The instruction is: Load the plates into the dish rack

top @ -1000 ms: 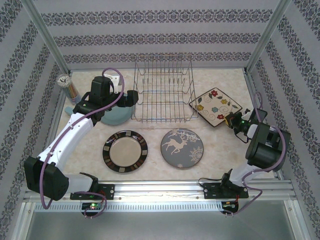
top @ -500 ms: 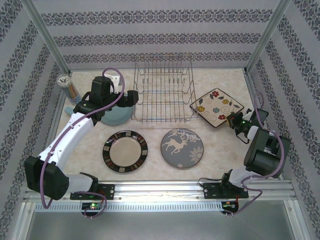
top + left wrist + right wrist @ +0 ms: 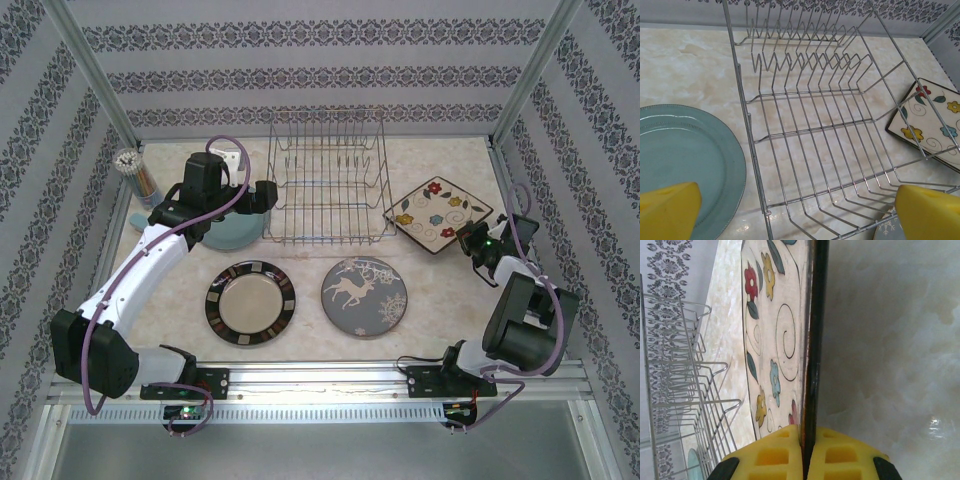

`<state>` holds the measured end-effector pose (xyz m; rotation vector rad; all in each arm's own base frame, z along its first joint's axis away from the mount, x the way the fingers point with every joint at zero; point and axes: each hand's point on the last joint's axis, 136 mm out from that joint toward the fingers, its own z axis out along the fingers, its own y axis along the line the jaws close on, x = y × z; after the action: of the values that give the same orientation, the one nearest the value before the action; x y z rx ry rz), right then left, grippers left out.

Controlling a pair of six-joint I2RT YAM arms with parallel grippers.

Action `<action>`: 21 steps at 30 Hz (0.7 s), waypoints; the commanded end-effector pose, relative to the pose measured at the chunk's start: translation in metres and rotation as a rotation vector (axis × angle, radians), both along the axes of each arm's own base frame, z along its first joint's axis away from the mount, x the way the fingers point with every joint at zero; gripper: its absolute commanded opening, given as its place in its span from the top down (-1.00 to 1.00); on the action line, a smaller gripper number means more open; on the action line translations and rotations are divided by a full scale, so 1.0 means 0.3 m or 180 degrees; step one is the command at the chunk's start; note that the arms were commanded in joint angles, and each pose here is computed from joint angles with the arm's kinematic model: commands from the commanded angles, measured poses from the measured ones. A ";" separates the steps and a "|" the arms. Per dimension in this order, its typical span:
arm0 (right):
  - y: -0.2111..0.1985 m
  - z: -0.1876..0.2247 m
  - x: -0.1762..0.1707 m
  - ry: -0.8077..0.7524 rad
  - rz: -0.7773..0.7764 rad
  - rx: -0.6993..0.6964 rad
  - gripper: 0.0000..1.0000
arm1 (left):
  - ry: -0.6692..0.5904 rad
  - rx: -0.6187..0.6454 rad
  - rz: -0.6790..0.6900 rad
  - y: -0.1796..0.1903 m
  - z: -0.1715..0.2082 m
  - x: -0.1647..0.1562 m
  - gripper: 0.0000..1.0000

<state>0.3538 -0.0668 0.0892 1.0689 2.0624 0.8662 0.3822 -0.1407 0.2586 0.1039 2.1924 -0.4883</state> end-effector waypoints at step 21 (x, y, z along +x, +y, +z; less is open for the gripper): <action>0.003 0.156 0.061 -0.0682 -0.0004 -0.0239 1.00 | -0.0055 -0.0012 -0.0022 -0.007 0.005 0.010 -0.99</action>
<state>0.3514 -0.0630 0.0863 1.0900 2.0339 0.8661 0.3822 -0.1408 0.2586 0.1042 2.1920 -0.4888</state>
